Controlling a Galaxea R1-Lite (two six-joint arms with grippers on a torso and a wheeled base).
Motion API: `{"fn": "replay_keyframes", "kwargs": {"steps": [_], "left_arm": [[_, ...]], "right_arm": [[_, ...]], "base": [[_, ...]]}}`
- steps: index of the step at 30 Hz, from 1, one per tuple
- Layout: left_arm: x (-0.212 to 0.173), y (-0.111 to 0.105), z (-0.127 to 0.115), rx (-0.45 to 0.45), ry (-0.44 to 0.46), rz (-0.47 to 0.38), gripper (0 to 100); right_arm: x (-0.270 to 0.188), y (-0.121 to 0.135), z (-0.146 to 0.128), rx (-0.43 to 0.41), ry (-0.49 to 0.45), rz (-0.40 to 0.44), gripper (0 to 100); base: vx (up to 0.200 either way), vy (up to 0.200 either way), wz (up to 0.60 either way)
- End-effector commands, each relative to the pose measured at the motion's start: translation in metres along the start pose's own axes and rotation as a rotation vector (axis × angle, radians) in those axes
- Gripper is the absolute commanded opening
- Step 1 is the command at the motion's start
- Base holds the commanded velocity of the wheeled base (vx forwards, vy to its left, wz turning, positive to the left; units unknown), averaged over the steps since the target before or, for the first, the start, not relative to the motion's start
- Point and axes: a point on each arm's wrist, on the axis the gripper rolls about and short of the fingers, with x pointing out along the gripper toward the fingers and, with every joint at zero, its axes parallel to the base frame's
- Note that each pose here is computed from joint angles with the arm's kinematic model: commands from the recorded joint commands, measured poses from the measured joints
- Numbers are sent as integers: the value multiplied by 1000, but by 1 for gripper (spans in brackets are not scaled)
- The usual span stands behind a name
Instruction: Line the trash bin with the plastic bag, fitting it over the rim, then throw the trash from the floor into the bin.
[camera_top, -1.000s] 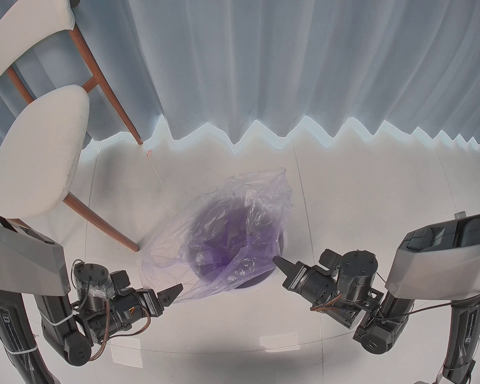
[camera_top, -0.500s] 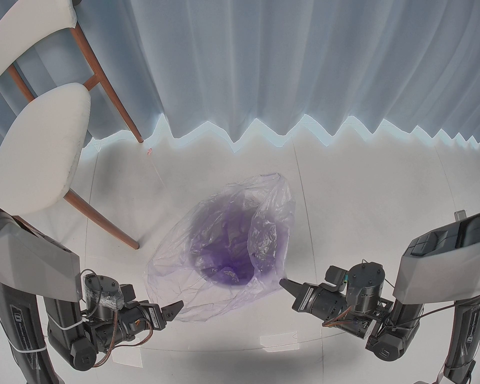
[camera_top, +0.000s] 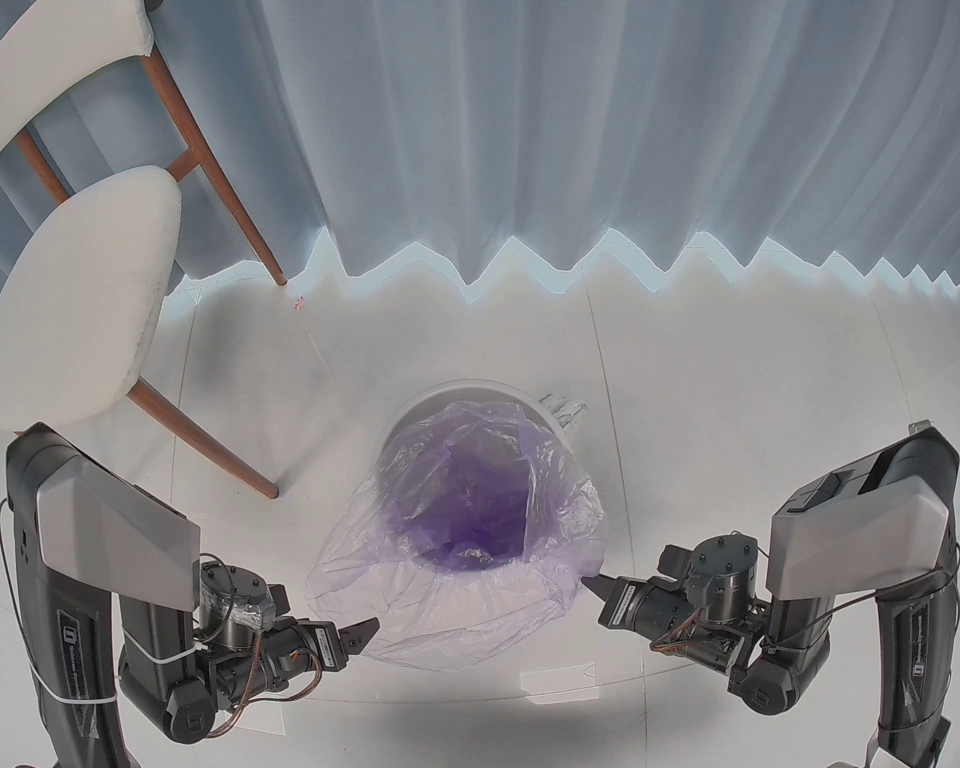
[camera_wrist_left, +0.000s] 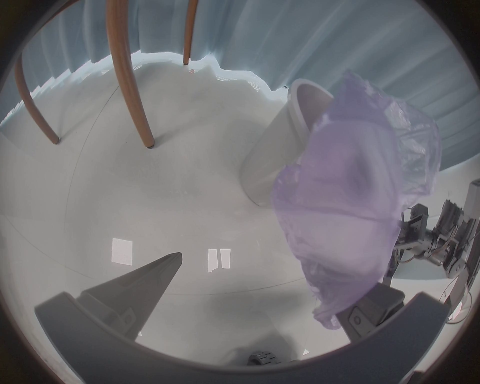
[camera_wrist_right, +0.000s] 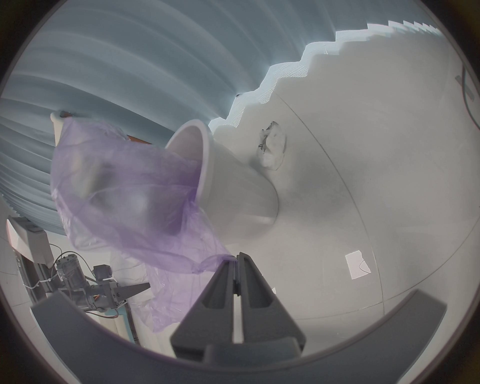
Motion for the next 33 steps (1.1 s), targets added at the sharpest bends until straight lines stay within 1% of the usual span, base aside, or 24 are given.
{"fn": "replay_keyframes", "kwargs": {"steps": [1, 3, 10, 11, 13, 17, 19, 21, 24, 26, 29, 31, 33], "left_arm": [[8, 0, 0, -36, -4, -1, 100], [9, 1, 1, -44, -10, 1, 100], [13, 1, 5, -60, -29, -2, 100], [14, 1, 5, -64, -32, -3, 100], [14, 1, 6, -69, -36, -2, 100], [13, 0, 6, -66, -42, 10, 100], [13, -1, 7, -64, -61, 34, 100], [13, -2, 6, -64, -63, 38, 100], [12, -3, 6, -60, -62, 39, 100], [12, -3, 6, -60, -62, 39, 100], [10, -4, 8, -60, -75, 35, 100], [8, -5, 11, -65, -90, 34, 100], [-9, -15, 25, -75, -176, 27, 100]], "right_arm": [[10, -11, 1, 8, -21, -18, 0], [13, -14, 5, 14, -36, -25, 0], [18, -14, 9, 15, -61, -17, 0], [18, -13, 9, 15, -62, -16, 100], [17, -12, 10, 17, -61, -15, 100], [4, 0, 18, 22, -80, 18, 100], [-18, 11, 20, 16, -55, 49, 100], [-35, 24, 18, -3, -20, 104, 100], [-53, 33, 13, -18, 33, 147, 100], [-57, 34, 9, -34, 52, 150, 100], [-60, 33, 11, -76, 39, 152, 100], [-61, 35, 13, -82, 30, 158, 100], [-68, 44, 23, -87, -17, 197, 100]], "base": [[0, 0, 0], [0, 0, 0], [0, 0, 0], [0, 0, 0], [0, 0, 0], [0, 0, 0], [0, 0, 0], [0, 0, 0], [0, 0, 0], [0, 0, 0], [0, 0, 0], [0, 0, 0], [0, 0, 0]]}}
